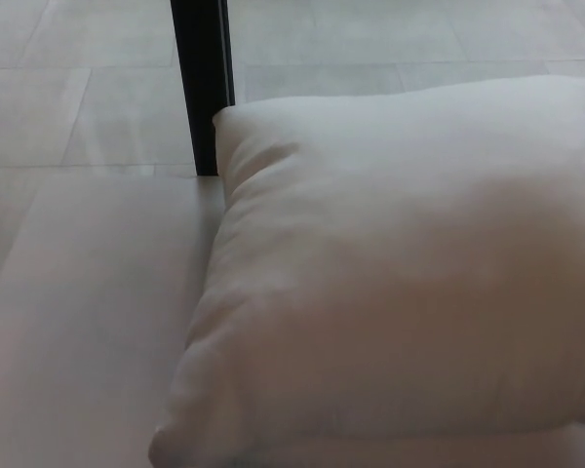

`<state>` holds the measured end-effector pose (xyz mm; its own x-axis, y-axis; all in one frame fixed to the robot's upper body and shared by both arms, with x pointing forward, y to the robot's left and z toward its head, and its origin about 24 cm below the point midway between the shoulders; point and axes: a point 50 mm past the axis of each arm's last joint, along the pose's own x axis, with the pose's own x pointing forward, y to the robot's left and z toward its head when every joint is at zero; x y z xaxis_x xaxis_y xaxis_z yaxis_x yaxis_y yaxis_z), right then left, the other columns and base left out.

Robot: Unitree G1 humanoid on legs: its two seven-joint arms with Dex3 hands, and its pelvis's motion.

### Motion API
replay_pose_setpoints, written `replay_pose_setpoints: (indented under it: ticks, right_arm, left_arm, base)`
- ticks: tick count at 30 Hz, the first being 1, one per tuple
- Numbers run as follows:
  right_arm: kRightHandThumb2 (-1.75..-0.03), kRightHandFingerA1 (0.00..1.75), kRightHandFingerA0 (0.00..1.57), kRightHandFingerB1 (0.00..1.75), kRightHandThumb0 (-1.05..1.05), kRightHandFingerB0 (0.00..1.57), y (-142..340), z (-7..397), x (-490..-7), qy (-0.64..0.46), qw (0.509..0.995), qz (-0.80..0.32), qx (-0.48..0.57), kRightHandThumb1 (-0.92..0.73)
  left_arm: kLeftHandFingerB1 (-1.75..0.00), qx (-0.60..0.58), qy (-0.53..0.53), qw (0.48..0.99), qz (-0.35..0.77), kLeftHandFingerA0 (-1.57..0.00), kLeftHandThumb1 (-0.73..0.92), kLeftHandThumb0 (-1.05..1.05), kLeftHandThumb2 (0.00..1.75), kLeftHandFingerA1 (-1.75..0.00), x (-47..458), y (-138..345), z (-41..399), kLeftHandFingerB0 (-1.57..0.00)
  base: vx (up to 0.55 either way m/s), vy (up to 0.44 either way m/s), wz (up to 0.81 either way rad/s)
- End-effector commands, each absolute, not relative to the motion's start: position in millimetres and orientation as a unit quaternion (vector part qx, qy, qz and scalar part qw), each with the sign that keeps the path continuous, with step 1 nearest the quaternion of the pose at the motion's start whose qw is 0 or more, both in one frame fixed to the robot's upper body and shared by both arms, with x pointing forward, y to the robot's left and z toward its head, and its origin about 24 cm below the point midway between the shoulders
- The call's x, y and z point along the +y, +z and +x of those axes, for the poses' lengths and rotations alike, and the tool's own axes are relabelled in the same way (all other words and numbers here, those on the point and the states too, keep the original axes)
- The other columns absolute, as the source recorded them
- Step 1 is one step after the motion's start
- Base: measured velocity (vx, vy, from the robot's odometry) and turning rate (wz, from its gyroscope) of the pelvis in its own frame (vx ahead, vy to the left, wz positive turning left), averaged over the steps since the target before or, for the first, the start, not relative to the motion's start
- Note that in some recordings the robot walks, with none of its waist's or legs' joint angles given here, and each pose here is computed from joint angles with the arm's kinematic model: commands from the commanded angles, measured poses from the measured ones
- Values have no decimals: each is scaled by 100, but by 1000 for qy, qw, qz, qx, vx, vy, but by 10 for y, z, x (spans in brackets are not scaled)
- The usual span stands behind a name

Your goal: The robot uses its left hand to press on the left side of the pillow kept in the middle of the desk and uses its right hand to lift up and the right side of the pillow and turn it over

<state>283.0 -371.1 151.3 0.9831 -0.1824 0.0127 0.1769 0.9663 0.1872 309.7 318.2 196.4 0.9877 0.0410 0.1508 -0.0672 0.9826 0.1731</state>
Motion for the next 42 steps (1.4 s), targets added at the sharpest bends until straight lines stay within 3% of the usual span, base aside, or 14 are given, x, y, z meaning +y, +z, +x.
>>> replay_pose_setpoints:
  ticks: [1,3,5,6,7,10,17,19,25,26,30,31,39,42]
  right_arm:
    - [-69,42,3,23,-91,2,1486,3117,-3009,18,996,52,72,-88]
    - [-110,42,5,19,-87,7,1436,3115,-2999,17,995,50,82,-67]
    - [-67,44,5,24,-90,5,1367,3121,-2973,16,994,49,95,-88]
    - [-112,42,0,21,-85,4,1352,3119,-2963,16,994,46,99,-68]
    - [-112,42,0,20,-85,3,1335,3118,-2955,18,994,41,103,-68]
    - [-66,42,6,23,-89,8,1288,3129,-2947,18,992,40,121,-88]
    - [-111,52,7,30,-88,0,1161,3174,-2876,16,987,50,150,-68]
    - [-112,55,13,34,-89,0,1133,3171,-2847,16,987,49,154,-70]
    - [-91,51,10,28,-98,10,1031,3209,-2699,20,985,52,164,-71]
    - [-92,53,12,26,-97,9,1013,3214,-2668,24,985,52,165,-71]
    - [-105,53,5,49,-38,0,964,3245,-2489,43,983,61,168,-39]
    - [-68,48,20,26,-92,14,961,3249,-2445,47,983,61,168,-92]
    - [-107,54,13,38,-94,6,949,3302,-2044,109,976,77,174,-67]
    - [-67,50,18,27,-98,12,962,3302,-1936,132,974,66,174,-87]
  left_arm:
    - [-28,87,-37,987,126,-24,83,-83,66,-47,2372,1758,3233,-9]
    - [-30,96,-47,986,132,-26,85,-82,66,-49,2303,1695,3223,-12]
    - [-38,114,-65,983,128,-25,67,-85,104,-57,2223,1551,3210,-4]
    - [-39,119,-69,983,124,-23,67,-85,104,-57,2194,1508,3202,-4]
    - [-30,126,-73,981,125,-27,86,-84,66,-48,2167,1465,3196,-14]
    - [-50,153,-88,978,111,-3,42,-40,105,-52,2091,1327,3181,0]
    - [-50,188,-109,970,109,-3,44,-39,106,-51,1891,1063,3152,0]
    - [-30,197,-113,967,118,-24,86,-82,66,-44,1829,1022,3151,-11]
    - [-50,240,-141,951,138,-4,37,-40,103,-52,1596,866,3165,0]
    - [-30,256,-153,944,141,-13,70,-97,101,-52,1555,829,3176,-6]
    - [-26,303,-182,922,158,-9,85,-102,71,-50,1402,652,3105,-4]
    - [-17,304,-183,923,149,0,73,-101,116,-31,1379,595,3085,-9]
    - [-11,369,-209,903,66,-35,73,-95,119,-66,1059,305,3010,0]
    - [-5,365,-229,902,38,-32,83,-105,122,-65,971,288,2985,0]
  base:
    - [0,0,0]
    - [0,0,0]
    - [0,0,0]
    - [0,0,0]
    - [0,0,0]
    - [0,0,0]
    - [0,0,0]
    - [0,0,0]
    - [0,0,0]
    - [0,0,0]
    - [0,0,0]
    - [0,0,0]
    - [0,0,0]
    - [0,0,0]
